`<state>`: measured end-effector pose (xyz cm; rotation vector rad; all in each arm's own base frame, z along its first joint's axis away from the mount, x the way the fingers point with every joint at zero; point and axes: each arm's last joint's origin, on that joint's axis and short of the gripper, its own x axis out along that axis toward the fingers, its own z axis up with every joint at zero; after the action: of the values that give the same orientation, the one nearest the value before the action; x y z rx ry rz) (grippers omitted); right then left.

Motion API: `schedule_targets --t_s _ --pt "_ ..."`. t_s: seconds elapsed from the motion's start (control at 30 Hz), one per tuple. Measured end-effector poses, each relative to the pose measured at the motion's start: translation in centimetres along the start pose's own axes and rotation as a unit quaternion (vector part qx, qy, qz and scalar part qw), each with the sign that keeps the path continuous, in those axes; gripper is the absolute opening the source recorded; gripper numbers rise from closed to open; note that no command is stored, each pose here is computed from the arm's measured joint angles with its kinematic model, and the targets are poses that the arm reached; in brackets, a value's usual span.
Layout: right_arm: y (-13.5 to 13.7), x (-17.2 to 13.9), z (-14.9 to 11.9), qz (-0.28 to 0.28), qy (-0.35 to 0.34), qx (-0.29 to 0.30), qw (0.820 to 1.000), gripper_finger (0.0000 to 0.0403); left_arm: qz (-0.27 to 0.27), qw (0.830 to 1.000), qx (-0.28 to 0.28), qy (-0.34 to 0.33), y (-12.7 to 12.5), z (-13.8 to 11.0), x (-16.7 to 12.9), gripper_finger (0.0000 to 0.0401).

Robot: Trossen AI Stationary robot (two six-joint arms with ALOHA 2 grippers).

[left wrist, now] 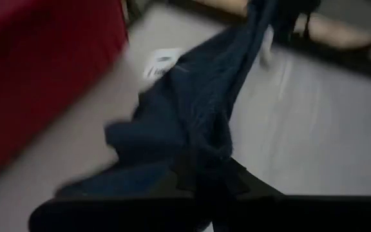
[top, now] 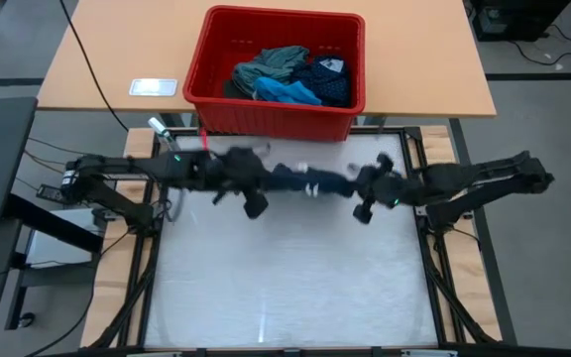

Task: Fold laundry
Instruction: Fold the dark blue shorts

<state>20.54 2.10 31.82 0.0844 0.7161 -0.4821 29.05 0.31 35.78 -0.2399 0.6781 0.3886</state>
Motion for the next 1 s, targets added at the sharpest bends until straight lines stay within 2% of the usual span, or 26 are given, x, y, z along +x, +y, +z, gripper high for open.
schedule_targets --t_s 0.1,0.23,0.33,0.43,0.53,0.63,0.83,1.0 --pt "2.0 2.2 -2.8 0.027 0.046 0.015 0.998 0.0013 -0.008 0.998 -0.011 0.057 -1.1 -4.0 3.1 0.0012" --pt "4.8 5.2 -6.9 0.093 0.106 0.057 0.988 0.0014 -0.066 0.991 -0.050 0.104 -2.7 -9.4 6.6 0.0012" --pt "6.7 6.8 -9.8 0.144 0.159 0.099 0.972 0.0043 -0.117 0.980 -0.088 0.134 -3.7 -12.4 8.2 0.0012" --pt "8.2 7.3 -11.7 0.175 0.210 0.130 0.953 0.0086 -0.155 0.969 -0.104 0.160 -4.7 -14.2 8.7 0.0023" --pt "9.4 7.1 -12.1 0.194 0.228 0.148 0.943 0.0125 -0.172 0.965 -0.092 0.176 -5.7 -15.0 8.7 0.0042" --pt "10.1 6.7 -11.9 0.193 0.223 0.167 0.941 0.0150 -0.188 0.965 -0.065 0.174 -6.5 -15.4 8.2 0.0060" --pt "10.2 6.7 -11.3 0.148 0.160 0.240 0.946 0.0156 -0.207 0.964 -0.002 0.169 -7.3 -16.0 7.7 0.0093" --pt "10.0 9.2 -10.7 0.119 0.126 0.243 0.955 0.0155 -0.184 0.970 0.009 0.160 -7.0 -15.9 7.9 0.0114"
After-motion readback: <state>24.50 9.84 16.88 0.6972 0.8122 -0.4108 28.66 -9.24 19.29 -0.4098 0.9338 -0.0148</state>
